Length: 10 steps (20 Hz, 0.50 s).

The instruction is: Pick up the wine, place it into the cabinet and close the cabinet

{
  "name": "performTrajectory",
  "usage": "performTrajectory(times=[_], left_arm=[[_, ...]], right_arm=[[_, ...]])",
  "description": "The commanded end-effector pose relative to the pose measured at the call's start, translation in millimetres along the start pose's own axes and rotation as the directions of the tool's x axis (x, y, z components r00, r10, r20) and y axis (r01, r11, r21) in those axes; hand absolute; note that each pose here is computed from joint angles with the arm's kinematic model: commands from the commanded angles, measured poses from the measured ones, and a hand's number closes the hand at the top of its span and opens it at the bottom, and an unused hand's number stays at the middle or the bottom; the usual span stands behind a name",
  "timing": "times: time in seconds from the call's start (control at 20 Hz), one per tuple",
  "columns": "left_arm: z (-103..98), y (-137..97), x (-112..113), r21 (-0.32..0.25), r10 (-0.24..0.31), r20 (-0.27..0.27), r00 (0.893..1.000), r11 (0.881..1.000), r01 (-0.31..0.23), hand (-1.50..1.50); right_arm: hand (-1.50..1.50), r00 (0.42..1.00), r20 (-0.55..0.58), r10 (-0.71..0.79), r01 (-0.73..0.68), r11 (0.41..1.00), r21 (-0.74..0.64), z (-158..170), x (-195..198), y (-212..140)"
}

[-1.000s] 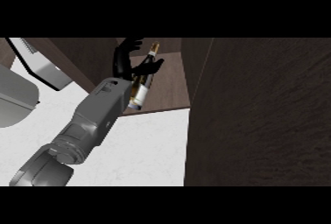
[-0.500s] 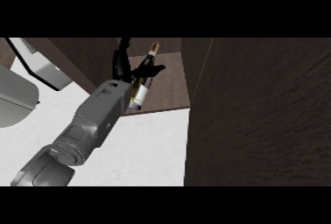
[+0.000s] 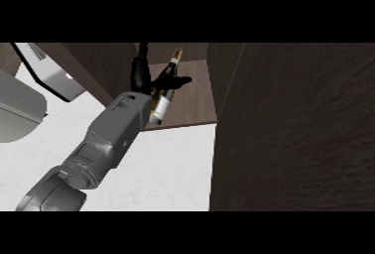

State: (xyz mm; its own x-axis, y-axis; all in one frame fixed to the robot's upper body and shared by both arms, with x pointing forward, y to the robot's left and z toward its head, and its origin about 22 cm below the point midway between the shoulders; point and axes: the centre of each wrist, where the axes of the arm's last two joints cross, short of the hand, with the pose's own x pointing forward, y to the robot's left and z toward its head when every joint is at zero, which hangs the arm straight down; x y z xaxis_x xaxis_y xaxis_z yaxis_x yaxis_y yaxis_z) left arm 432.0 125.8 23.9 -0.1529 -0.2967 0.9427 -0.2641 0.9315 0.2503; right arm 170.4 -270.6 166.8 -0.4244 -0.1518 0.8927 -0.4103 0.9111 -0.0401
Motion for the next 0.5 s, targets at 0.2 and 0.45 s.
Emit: performTrajectory(times=[0.2,0.45], left_arm=[[5.6,-23.1,14.8,-0.042,0.074,0.046,0.996,0.997,-0.072,-1.50],[12.4,-20.3,3.5,-0.054,0.138,0.080,0.987,0.989,-0.134,-1.50]], right_arm=[[-1.50,1.000,0.000,0.014,-0.014,1.000,0.019,-2.1,6.9,-0.9],[-1.50,1.000,-0.015,-0.018,0.018,1.000,0.005,-5.6,0.5,3.4]])
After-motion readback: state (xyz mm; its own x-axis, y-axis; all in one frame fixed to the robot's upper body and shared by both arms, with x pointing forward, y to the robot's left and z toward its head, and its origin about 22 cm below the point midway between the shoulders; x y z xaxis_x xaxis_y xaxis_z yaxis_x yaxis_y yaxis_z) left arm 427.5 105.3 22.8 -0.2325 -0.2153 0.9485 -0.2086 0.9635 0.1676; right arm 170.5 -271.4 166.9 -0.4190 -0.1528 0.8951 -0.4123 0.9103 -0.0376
